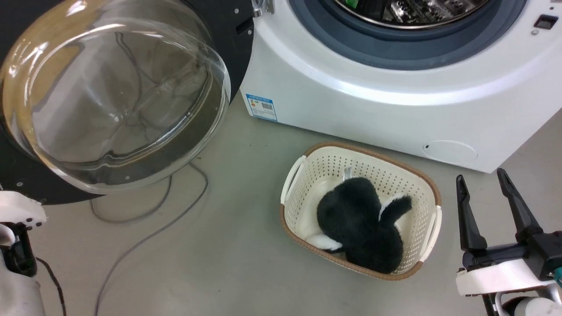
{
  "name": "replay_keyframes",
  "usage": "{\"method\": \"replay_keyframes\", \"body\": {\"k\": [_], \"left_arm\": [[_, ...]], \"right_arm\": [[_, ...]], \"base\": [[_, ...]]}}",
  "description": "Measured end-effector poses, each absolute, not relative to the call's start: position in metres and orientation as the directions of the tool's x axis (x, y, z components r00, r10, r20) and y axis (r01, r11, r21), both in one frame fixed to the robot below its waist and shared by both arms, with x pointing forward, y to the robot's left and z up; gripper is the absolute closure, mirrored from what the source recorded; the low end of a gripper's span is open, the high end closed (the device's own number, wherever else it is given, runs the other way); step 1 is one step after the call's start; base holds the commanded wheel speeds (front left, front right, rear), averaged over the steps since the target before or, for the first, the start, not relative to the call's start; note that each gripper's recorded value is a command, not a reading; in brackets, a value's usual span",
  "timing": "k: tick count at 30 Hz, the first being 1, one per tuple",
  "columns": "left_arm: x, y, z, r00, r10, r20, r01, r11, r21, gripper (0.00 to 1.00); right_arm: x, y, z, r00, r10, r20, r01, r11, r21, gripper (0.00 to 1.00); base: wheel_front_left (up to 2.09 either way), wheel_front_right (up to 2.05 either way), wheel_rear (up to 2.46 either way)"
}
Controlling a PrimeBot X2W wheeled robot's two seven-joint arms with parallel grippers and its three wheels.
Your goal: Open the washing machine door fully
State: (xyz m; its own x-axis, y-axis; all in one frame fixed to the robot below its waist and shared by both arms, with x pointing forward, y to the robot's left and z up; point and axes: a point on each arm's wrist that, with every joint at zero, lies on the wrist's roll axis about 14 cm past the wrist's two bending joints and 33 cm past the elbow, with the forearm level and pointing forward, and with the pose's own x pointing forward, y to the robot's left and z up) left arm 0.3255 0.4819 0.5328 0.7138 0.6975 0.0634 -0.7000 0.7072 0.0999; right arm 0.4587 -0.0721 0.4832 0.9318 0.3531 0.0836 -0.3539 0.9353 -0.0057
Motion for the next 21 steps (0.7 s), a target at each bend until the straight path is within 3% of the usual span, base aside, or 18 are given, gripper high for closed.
{"method": "replay_keyframes", "body": {"k": [10,21], "left_arm": [[0.314,0.461,0.559,0.76,0.631,0.154,-0.648,0.754,0.107,1.0],[0.313,0.39,0.573,0.851,0.471,0.233,-0.503,0.858,0.104,1.0]], "right_arm": [[0.449,-0.078,0.515,0.929,0.336,0.153,-0.339,0.941,-0.006,0.0],[0.425,-0.092,0.543,0.929,0.306,0.208,-0.31,0.951,-0.013,0.0]], "base": [[0.0,0.0,0.0],[0.0,0.0,0.0]]}}
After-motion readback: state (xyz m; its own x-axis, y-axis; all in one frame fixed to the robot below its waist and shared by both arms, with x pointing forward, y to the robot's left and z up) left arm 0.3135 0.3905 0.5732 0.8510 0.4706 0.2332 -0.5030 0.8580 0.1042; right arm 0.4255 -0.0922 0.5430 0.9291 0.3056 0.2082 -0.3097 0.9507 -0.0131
